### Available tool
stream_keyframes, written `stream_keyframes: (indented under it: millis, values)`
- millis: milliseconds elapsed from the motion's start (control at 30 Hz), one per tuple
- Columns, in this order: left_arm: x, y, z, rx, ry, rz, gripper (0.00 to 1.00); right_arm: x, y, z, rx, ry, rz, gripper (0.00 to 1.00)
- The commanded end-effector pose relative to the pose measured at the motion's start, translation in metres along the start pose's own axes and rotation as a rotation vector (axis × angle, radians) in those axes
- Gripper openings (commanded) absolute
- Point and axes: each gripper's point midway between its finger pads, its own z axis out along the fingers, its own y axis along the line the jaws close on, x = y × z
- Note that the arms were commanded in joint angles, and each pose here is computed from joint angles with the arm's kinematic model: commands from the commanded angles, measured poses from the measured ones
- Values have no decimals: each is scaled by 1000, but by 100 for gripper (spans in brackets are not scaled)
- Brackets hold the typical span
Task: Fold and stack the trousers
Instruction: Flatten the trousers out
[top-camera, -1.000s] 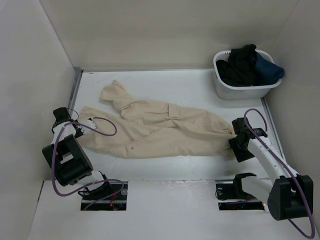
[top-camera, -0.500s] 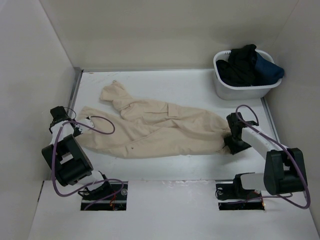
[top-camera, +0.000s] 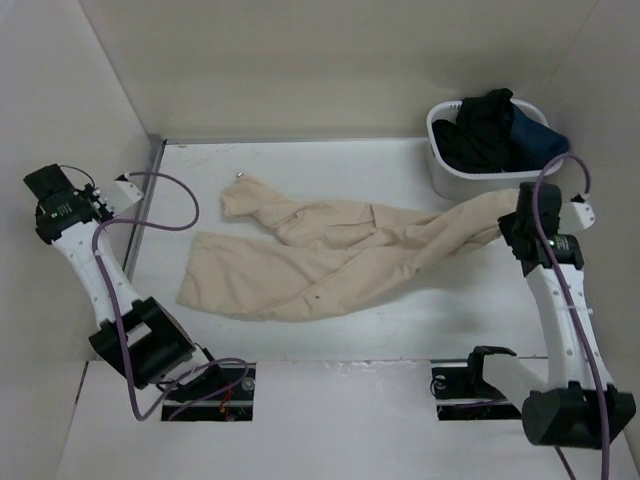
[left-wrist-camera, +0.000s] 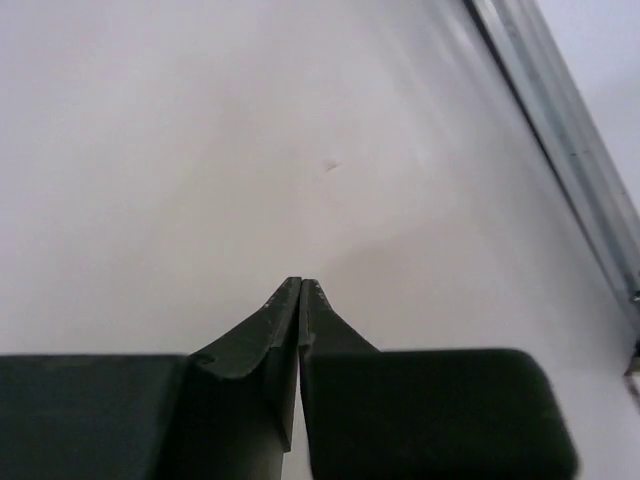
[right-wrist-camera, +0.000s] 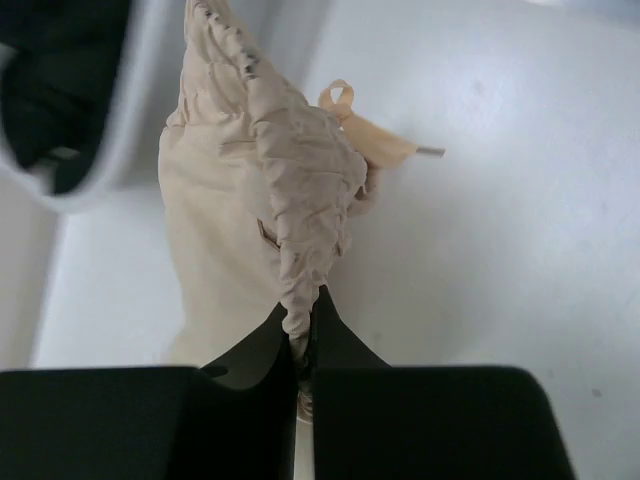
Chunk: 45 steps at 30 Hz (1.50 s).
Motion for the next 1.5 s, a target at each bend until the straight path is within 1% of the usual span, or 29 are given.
stream_keyframes:
  millis: [0, 33, 100, 167, 200, 267, 333, 367, 433, 500, 600, 700, 800, 867, 967, 1100, 1167, 1233, 1300, 1367, 1467]
  values:
    - [-34, -50, -55, 159, -131, 53, 5, -32, 13, -21, -114, -78, -63, 0]
    - [-52, -83, -62, 259, -190, 114, 11, -27, 15, -22, -139, -60, -65, 0]
    - [-88, -151, -71, 422, -318, 249, 32, -8, 9, -16, -151, -9, -59, 0]
    - [-111, -199, -66, 472, -391, 381, 45, 10, 1, -8, -145, 31, -37, 0]
    - [-121, -223, -58, 454, -411, 483, 51, 20, -2, -6, -151, 57, -16, 0]
    - [-133, -244, -45, 392, -420, 618, 61, 34, -3, -3, -180, 99, 4, 0]
    - [-153, -258, -36, 336, -475, 725, 66, 41, -7, 1, -184, 109, 5, 0]
    - [-164, -262, -34, 331, -510, 747, 69, 43, -9, 3, -182, 108, 3, 0]
    - [-184, -270, -31, 367, -569, 768, 73, 42, -11, 5, -178, 97, 0, 0]
    - [-192, -277, -24, 455, -563, 795, 73, 41, -11, 4, -190, 85, 1, 0]
    - [-196, -290, -10, 582, -526, 862, 69, 39, -9, 4, -204, 72, 5, 0]
    - [-208, -293, 17, 577, -493, 953, 70, 37, -12, 5, -200, 59, 14, 0]
    - [-217, -292, 48, 622, -416, 971, 64, 33, -15, 7, -200, 41, 27, 0]
    - [-222, -291, 68, 655, -366, 954, 62, 29, -19, 10, -187, 29, 39, 0]
    - [-242, -282, 102, 643, -317, 898, 59, 24, -23, 14, -173, 21, 57, 0]
    - [-297, -243, 148, 488, -335, 752, 59, 22, -18, 19, -171, 21, 71, 0]
    - [-325, -217, 161, 407, -359, 684, 60, 21, -14, 24, -172, 21, 82, 0]
    - [-343, -191, 155, 352, -390, 614, 62, 23, -8, 28, -174, 32, 79, 0]
    - [-347, -170, 136, 313, -437, 579, 61, 28, -1, 29, -186, 45, 65, 0]
    - [-331, -158, 116, 297, -460, 601, 63, 32, 4, 29, -204, 52, 56, 0]
    - [-280, -163, 92, 336, -429, 717, 67, 38, 6, 31, -218, 56, 51, 0]
